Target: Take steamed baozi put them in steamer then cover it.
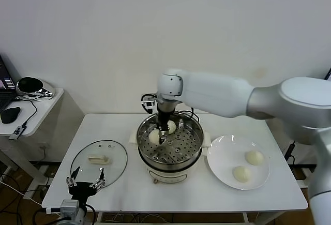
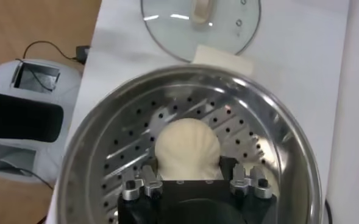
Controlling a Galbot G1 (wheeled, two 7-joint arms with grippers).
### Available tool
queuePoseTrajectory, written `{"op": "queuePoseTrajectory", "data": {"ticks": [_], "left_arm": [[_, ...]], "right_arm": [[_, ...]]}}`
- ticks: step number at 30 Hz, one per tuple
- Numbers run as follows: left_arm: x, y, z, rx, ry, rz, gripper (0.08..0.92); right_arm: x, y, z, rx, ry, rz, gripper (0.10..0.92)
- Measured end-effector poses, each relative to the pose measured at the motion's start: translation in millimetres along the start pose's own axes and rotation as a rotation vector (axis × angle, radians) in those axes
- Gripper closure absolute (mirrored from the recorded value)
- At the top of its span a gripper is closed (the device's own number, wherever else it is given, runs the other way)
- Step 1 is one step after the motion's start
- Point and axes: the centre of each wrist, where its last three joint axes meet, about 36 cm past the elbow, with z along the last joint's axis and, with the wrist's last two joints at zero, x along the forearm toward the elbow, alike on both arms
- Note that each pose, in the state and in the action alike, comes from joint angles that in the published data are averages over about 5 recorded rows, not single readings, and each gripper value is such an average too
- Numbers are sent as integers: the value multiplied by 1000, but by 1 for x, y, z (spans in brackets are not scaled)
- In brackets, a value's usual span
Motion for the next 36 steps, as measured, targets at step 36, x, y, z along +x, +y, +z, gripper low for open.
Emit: {"op": "queuePoseTrajectory", "data": {"ticks": [36], "left_arm": [[5,-8,2,24,16,49,177]], "right_arm": [[105,32,137,13,-21,89,200]]}}
